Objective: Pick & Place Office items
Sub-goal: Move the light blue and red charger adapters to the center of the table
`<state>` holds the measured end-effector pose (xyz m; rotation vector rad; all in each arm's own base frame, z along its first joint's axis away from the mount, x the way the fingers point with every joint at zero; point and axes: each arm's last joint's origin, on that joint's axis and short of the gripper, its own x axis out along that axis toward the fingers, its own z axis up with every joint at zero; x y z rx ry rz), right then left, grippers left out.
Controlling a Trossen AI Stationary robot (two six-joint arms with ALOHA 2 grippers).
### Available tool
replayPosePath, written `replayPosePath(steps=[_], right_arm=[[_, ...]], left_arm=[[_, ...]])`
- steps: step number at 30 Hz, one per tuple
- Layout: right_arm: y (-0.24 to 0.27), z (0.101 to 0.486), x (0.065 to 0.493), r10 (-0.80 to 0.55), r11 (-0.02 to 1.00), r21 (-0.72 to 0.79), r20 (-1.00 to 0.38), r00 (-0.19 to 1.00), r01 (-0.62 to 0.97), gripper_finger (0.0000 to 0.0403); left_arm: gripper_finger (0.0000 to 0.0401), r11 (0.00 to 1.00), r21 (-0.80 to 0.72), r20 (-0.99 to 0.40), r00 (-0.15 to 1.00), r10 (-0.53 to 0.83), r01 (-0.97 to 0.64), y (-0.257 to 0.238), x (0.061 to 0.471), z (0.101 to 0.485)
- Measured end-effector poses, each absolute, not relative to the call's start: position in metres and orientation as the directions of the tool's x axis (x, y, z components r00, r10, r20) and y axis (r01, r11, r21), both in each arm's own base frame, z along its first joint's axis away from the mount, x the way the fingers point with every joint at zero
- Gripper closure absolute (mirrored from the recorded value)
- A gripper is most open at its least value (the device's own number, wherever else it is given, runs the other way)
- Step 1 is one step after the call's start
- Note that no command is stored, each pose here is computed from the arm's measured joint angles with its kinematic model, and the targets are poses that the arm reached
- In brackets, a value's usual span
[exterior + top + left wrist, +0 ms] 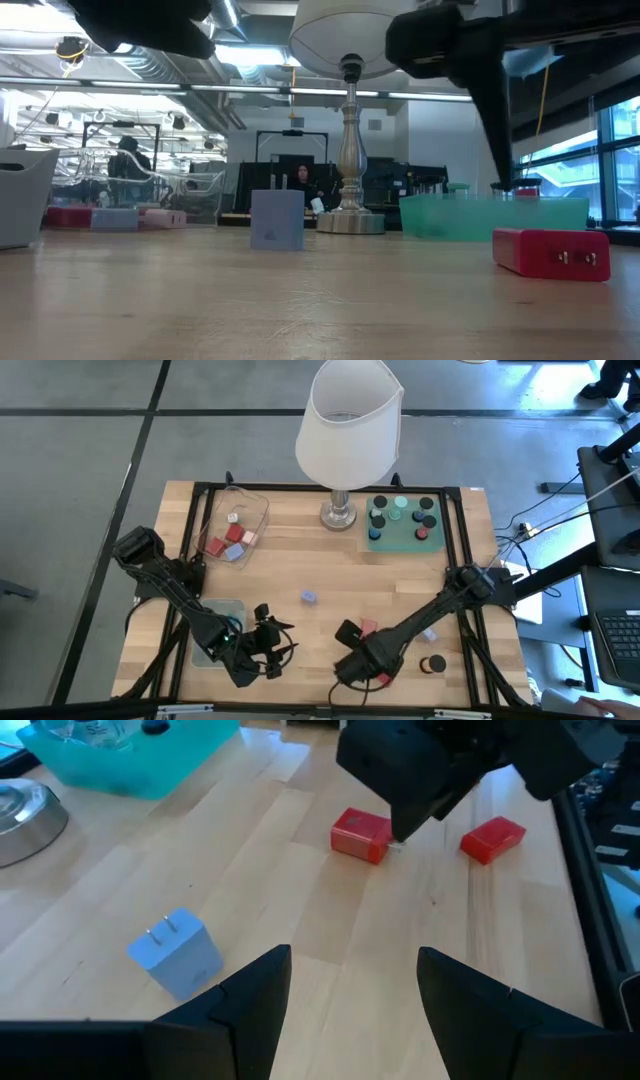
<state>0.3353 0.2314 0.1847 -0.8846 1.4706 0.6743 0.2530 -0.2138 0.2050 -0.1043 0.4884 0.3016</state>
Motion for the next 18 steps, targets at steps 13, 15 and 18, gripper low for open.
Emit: replayPosePath(steps=[13,15,18], right_arm=[[0.223,0.183,0.333,-0.173,0.547,-0.065,-0.984,-0.037,-0.835,0.0079],[0.218,0.177,0.330,-0.192,0.548,-0.052,-0.979,-0.065,-0.835,0.0078],[0.211,0.164,0.324,-0.260,0.510,-0.057,-0.961,-0.090,-0.858,0.0078]], left_arm=[[0.0187,0.913,0.081,-0.406,0.823,0.397,-0.400,-0.207,0.250,0.204],[0.0187,0.907,0.095,-0.397,0.820,0.412,-0.410,-0.207,0.250,0.204],[0.0187,0.904,0.103,-0.395,0.817,0.421,-0.416,-0.205,0.250,0.204]])
